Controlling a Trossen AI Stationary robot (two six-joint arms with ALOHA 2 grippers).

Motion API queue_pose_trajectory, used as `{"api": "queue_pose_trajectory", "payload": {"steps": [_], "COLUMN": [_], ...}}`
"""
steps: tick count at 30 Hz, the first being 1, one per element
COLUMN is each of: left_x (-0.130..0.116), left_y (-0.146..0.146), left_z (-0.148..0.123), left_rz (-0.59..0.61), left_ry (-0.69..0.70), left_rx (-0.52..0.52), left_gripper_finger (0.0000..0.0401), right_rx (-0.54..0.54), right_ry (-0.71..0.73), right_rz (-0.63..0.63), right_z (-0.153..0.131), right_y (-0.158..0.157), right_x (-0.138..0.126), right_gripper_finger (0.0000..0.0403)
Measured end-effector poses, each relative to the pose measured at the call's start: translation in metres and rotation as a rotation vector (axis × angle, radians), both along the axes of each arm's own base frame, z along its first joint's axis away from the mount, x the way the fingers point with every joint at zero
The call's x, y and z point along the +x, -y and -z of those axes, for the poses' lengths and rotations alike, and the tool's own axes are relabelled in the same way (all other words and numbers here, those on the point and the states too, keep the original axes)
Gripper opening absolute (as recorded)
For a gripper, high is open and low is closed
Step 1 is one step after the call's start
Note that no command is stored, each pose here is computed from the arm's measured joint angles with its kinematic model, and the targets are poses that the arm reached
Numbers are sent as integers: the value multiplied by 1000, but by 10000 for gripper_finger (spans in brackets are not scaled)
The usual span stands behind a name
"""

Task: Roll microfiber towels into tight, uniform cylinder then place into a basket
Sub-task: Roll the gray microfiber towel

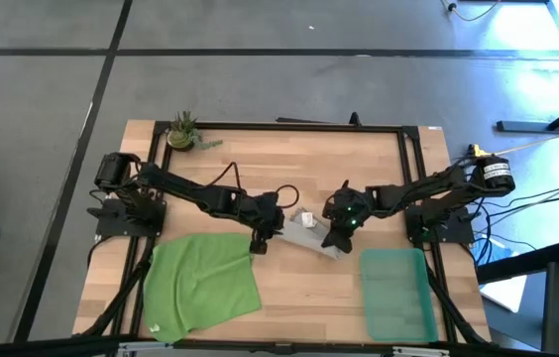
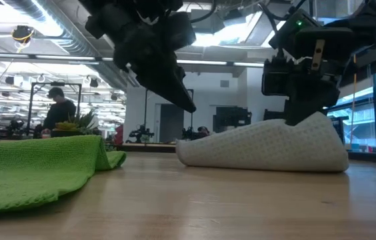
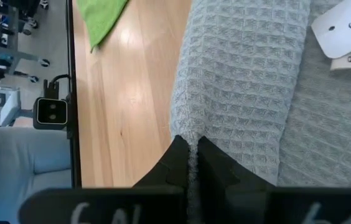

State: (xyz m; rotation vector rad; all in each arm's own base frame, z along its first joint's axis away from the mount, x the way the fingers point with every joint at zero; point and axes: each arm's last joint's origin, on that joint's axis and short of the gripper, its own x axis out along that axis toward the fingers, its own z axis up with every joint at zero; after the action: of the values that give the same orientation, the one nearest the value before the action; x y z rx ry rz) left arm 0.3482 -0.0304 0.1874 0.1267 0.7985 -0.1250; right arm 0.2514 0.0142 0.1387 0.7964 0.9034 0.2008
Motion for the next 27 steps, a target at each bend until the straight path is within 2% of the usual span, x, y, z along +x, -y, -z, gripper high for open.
{"api": "queue_pose_trajectory", "payload": {"steps": [9,13,20,27], "left_x": [6,5,5,-7], "left_y": [11,10,10,1], "left_z": [25,31,32,37], "left_rz": [51,-19,-1,-115], "left_ry": [-54,-89,-98,-239], "left_rx": [37,61,124,82], "left_gripper_finger": [78,78,78,78], "right_rx": [16,16,13,5], "right_ry": [-4,-5,-4,-1], "right_rz": [18,18,20,22], "right_z": [0,0,0,0], "right_y": [0,0,1,1], "right_x": [0,0,1,1], "right_gripper_finger": [17,17,17,17]}}
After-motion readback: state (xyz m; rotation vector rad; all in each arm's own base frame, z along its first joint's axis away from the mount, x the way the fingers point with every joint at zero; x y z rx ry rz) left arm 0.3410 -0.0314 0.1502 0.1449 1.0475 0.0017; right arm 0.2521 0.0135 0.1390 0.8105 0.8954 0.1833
